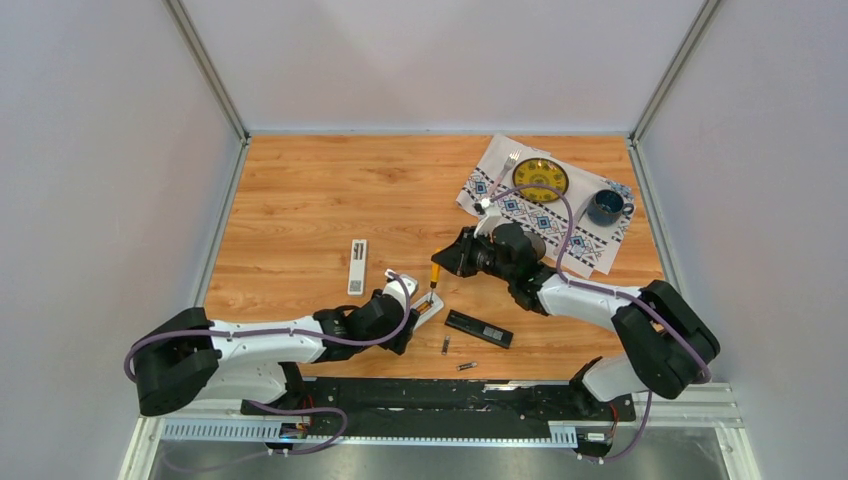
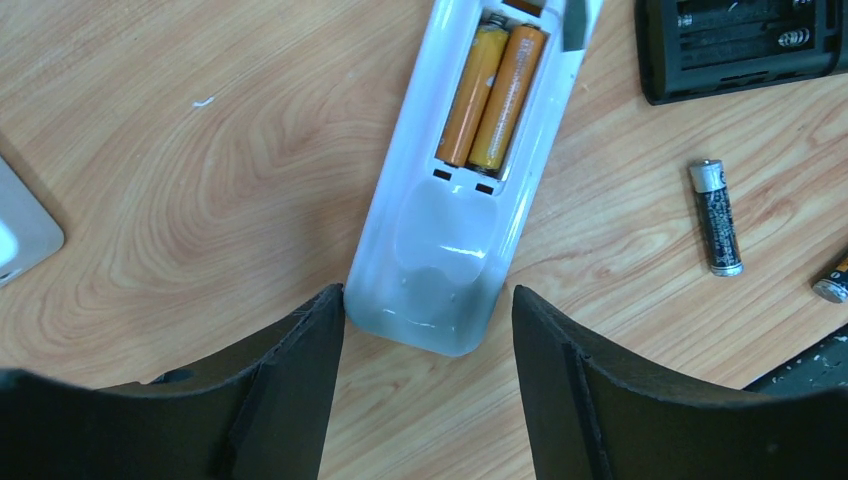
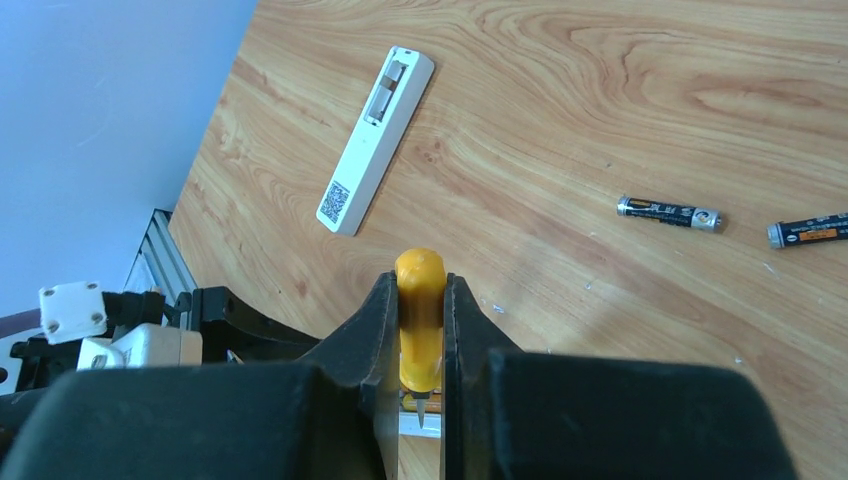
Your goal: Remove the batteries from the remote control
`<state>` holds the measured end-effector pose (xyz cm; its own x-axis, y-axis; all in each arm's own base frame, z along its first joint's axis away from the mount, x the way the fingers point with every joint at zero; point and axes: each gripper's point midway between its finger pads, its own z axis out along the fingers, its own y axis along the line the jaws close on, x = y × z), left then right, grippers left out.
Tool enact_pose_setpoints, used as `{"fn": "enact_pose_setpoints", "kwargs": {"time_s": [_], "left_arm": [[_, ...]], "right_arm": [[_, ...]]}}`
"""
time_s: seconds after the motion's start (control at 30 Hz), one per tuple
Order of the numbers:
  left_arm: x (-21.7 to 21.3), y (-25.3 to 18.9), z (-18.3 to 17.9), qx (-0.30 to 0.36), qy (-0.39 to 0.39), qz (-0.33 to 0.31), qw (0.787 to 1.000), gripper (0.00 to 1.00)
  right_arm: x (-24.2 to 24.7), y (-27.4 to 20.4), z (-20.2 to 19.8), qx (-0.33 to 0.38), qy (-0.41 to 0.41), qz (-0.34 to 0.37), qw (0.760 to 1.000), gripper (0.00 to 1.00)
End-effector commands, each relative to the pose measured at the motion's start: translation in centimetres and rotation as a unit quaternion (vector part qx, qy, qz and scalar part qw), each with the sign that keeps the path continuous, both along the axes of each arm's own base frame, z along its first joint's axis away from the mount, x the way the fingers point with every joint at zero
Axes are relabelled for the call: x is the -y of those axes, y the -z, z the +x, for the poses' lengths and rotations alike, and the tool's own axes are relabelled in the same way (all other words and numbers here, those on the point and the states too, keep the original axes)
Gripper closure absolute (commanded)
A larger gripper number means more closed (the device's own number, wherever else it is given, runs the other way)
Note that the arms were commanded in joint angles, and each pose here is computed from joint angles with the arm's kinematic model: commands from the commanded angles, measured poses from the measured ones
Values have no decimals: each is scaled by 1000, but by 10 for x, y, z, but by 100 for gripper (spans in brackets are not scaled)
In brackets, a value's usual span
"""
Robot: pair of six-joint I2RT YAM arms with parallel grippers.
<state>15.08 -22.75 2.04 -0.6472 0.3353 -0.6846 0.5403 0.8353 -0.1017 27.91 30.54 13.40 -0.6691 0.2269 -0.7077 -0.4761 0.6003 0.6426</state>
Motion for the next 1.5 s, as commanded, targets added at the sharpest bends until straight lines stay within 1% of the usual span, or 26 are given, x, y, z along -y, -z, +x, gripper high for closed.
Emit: {"fn": "enact_pose_setpoints", "kwargs": {"time_s": [0.0, 0.07, 0.17, 0.27, 0.4, 0.5, 0.63, 0.77, 1.07, 1.47], "left_arm": [[17, -7, 2, 19, 23, -19, 999, 31], [15, -4, 1, 20, 25, -10, 999, 32], [12, 1, 0, 17, 25, 5, 1000, 36], [9, 6, -2, 13, 26, 17, 999, 42], [8, 11, -5, 8, 26, 28, 999, 54], [8, 15, -5, 3, 25, 33, 999, 60], [9, 19, -6, 0, 25, 37, 999, 62], [10, 19, -6, -1, 22, 37, 999, 65], [7, 19, -7, 0, 20, 35, 999, 67], [6, 21, -8, -2, 15, 35, 999, 70]], "right_arm": [[-14, -26, 15, 37, 4, 29, 999, 100], [-16, -23, 16, 34, 4, 27, 999, 100], [-17, -21, 18, 31, 6, 23, 999, 100], [-17, -23, 19, 36, 8, 20, 999, 100], [-17, -22, 22, 39, 14, 15, 999, 100], [-19, -18, 25, 39, 14, 8, 999, 100], [-18, -14, 29, 43, 22, -7, 999, 100], [-11, -4, 35, 39, 45, -39, 997, 100], [-1, 12, 44, 35, 69, -81, 994, 100], [-4, 25, 35, 28, 51, -94, 994, 100]]}}
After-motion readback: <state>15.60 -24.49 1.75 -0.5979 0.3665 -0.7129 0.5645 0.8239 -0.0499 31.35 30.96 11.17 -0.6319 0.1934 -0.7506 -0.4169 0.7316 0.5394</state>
